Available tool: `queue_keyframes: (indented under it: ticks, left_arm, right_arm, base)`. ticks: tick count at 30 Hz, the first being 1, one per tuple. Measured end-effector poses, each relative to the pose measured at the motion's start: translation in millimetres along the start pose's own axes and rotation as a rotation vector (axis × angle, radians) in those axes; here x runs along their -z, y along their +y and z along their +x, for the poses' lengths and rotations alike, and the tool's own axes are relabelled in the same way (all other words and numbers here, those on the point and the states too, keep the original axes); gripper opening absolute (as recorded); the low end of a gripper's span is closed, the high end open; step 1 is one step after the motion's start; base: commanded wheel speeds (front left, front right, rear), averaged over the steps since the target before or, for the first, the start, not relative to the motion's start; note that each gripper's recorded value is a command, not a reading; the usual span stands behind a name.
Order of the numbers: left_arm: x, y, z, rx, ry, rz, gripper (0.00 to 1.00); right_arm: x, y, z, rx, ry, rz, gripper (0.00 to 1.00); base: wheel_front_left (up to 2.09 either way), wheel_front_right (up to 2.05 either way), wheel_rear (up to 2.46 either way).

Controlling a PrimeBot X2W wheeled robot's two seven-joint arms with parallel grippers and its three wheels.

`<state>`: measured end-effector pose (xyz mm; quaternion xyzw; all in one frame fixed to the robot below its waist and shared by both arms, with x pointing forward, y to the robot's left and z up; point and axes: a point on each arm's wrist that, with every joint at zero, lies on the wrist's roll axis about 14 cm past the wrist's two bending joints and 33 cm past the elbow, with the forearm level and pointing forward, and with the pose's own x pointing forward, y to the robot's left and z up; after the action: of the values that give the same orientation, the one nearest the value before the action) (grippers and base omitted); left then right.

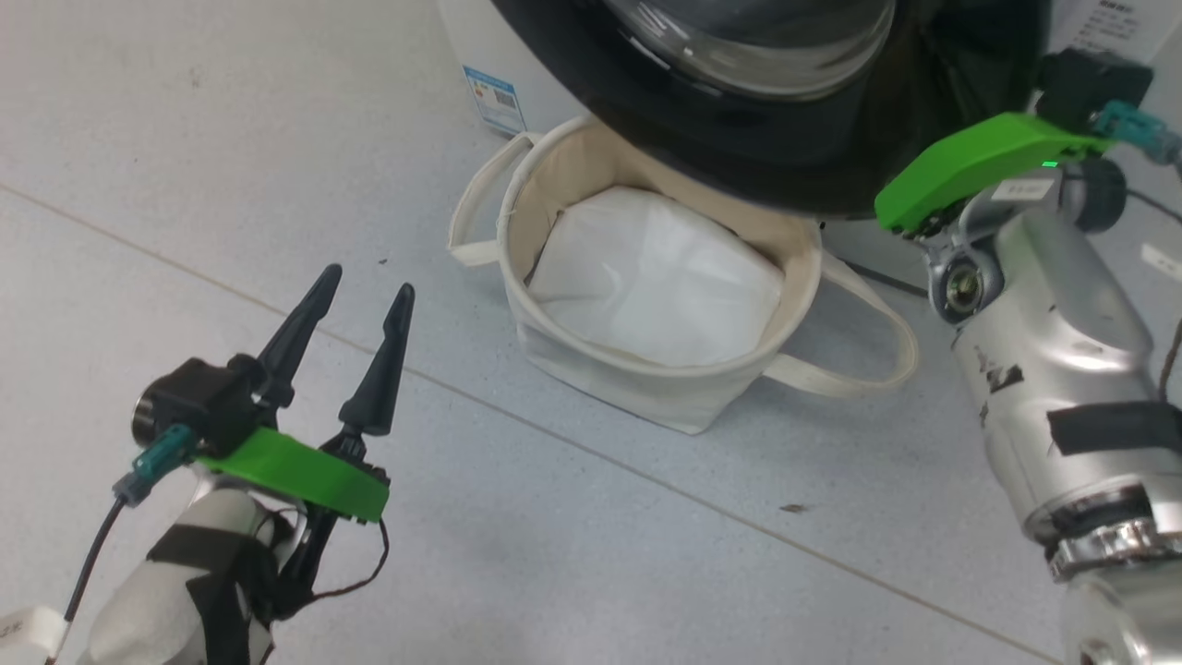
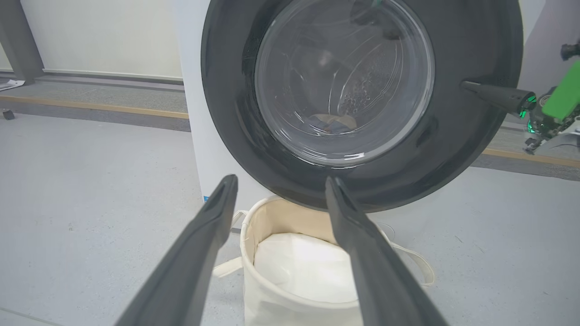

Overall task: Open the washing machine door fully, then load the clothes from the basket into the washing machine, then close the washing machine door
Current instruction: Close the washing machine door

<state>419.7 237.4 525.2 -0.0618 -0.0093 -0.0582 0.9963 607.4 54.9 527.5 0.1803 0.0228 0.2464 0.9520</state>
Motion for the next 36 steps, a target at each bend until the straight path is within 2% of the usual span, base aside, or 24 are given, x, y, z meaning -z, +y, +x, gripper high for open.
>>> queue_keyframes:
  ticks: [21,30,31,32,36]
  left_arm:
    - [27,7,28,-0.016,0.046,-0.017,1.0]
    - [31,5,33,-0.004,0.052,-0.017,1.0]
    - [30,4,34,-0.001,0.049,-0.017,1.0]
    - [28,3,34,0.002,0.044,-0.018,1.0]
    - [21,4,35,0.005,0.029,-0.011,1.0]
  right_arm:
    - [5,-52,52,0.108,-0.026,0.004,0.0]
    - [12,-57,54,0.114,-0.009,-0.014,0.02]
    - [10,-57,53,0.116,-0.01,-0.018,0.95]
    - [8,-57,51,0.116,-0.012,-0.022,1.0]
    - [7,-48,42,0.094,-0.003,-0.044,1.0]
  base:
    - [0.0,0.0,0.0]
    - [0.0,0.0,0.0]
    - [0.0,0.0,0.0]
    - [0.0,0.0,0.0]
    - [0.0,0.0,0.0]
